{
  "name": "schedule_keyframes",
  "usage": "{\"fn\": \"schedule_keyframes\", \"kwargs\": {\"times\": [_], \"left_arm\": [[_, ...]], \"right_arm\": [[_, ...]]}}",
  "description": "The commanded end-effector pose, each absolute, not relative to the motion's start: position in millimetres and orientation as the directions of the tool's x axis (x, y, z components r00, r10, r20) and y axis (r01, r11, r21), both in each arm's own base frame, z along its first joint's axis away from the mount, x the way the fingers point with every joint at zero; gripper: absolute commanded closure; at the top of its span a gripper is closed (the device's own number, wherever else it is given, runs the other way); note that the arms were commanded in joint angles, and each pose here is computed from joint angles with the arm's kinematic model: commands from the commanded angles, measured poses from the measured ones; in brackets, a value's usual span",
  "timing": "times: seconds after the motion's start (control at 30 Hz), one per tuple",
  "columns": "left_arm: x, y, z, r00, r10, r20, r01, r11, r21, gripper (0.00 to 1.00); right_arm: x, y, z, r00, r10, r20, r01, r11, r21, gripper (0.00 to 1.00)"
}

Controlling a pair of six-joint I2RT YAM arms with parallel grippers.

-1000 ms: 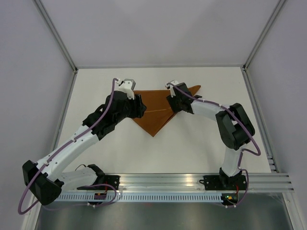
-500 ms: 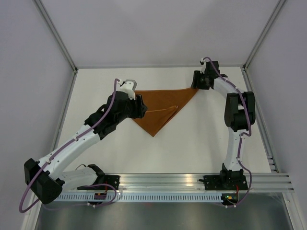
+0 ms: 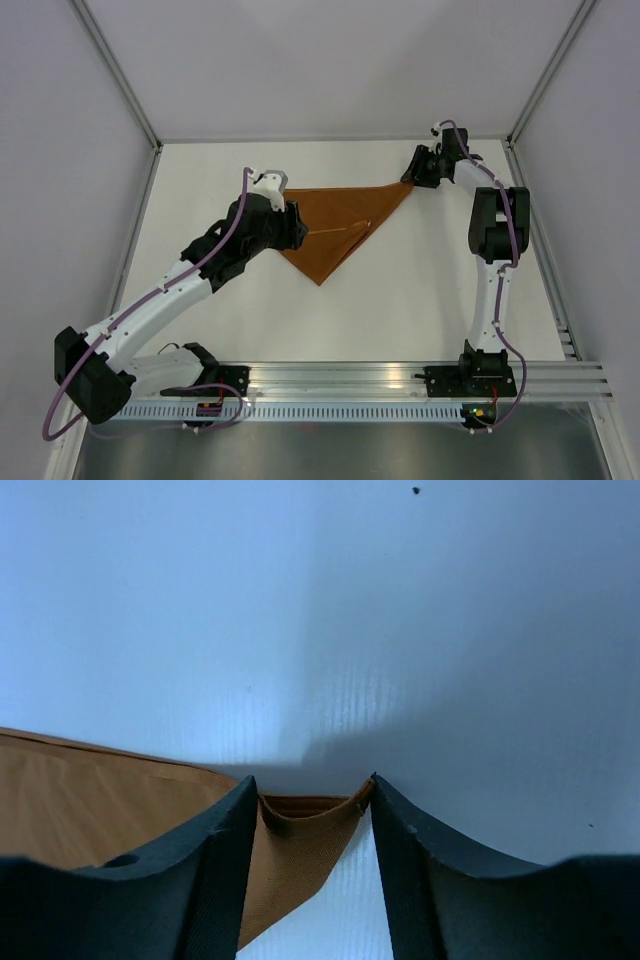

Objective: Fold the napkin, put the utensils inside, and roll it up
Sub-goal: Fold the napkin

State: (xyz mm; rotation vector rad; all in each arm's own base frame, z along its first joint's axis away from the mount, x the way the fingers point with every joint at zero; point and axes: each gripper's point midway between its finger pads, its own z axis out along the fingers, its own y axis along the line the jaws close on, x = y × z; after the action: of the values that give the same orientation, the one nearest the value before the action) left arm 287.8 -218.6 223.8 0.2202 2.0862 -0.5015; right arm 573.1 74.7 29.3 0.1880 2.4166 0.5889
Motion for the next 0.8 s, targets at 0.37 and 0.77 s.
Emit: {"fn": "schedule_keyframes", "kwargs": {"times": [0.37, 0.77], "left_arm": [[287.2, -226.9, 226.5, -0.544, -0.097, -0.834, 0.347, 0.878, -0.328, 0.41], [287.6, -224.2, 230.3, -0.535, -0.13, -0.835, 0.325, 0.881, -0.345, 0.41]], "right_arm": [[562.5, 72.5, 37.9, -0.795, 0.349, -0.497, 0.033, 0.842, 0.538, 0.83], [549.6, 109.0, 133.0, -0.692, 0.168, -0.702, -0.223, 0.875, 0.429, 0.92]]}}
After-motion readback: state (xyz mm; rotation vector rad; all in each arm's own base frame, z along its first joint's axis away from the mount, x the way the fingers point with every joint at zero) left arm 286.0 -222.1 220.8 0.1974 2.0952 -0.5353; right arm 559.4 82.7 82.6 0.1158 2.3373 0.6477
